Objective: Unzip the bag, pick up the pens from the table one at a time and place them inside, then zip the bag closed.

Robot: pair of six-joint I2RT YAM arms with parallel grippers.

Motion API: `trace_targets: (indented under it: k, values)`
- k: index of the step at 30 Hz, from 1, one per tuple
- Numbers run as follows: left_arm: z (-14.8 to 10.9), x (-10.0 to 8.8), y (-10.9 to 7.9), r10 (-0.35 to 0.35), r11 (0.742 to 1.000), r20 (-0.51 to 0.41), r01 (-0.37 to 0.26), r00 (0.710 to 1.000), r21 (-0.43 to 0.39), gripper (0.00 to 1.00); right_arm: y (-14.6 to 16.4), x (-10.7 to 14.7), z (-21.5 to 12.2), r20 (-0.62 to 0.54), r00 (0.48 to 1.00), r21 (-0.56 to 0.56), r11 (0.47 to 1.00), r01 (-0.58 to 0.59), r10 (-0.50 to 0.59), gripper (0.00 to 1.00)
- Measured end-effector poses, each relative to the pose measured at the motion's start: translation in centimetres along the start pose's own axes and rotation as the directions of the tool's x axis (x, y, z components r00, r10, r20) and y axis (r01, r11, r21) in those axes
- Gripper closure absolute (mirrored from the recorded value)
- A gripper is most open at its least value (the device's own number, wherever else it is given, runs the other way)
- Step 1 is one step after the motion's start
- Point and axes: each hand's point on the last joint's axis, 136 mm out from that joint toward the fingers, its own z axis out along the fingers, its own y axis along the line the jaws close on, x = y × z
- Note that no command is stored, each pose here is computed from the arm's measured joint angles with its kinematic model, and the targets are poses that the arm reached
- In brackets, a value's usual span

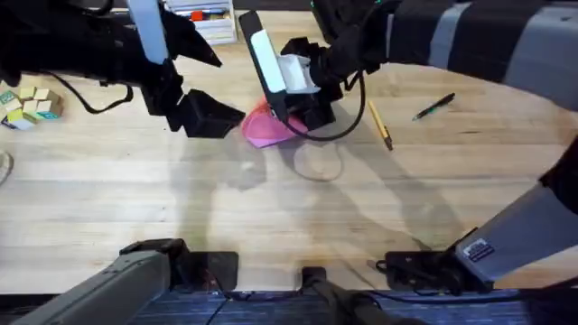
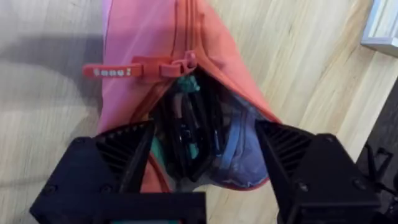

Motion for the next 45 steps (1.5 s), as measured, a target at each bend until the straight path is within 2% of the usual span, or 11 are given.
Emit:
trace_targets:
  k: [10, 15, 23, 28, 32, 38, 45]
  values:
    - [0.0, 0.0, 0.0, 0.000, 1.000, 0.000, 0.000, 1.000, 0.000, 0.007, 0.0, 0.0, 0.0, -0.002, 1.000, 0.000, 1.000, -0.008, 0.008, 0.004]
    - [0.0, 0.0, 0.0, 0.000, 1.000, 0.000, 0.000, 1.000, 0.000, 0.007, -0.2, 0.0, -0.6, -0.005, 0.996, 0.010, 0.996, -0.092, 0.092, 0.004]
    - [0.0, 0.0, 0.0, 0.000, 1.000, 0.000, 0.000, 1.000, 0.000, 0.007, -2.0, -1.7, -5.5, 0.048, 0.966, 0.111, 0.960, -0.258, 0.254, 0.004]
    - [0.0, 0.0, 0.1, 0.003, 1.000, 0.002, -0.003, 1.000, -0.003, 0.007, -3.0, -2.4, -8.7, 0.091, 0.936, 0.177, 0.920, -0.350, 0.339, 0.004]
    - [0.0, 0.0, 0.1, 0.003, 1.000, 0.002, -0.003, 1.000, -0.003, 0.007, -3.1, -1.7, -11.1, 0.070, 0.888, 0.236, 0.857, -0.458, 0.455, 0.004]
    - [0.0, 0.0, 0.1, 0.003, 1.000, 0.002, -0.003, 1.000, -0.003, 0.007, -1.2, 0.6, -14.1, -0.018, 0.787, 0.301, 0.753, -0.584, 0.617, 0.003]
    - [0.0, 0.0, 0.1, 0.003, 1.000, 0.002, -0.003, 1.000, -0.003, 0.007, 1.4, 2.8, -17.1, -0.072, 0.617, 0.385, 0.592, -0.708, 0.784, 0.003]
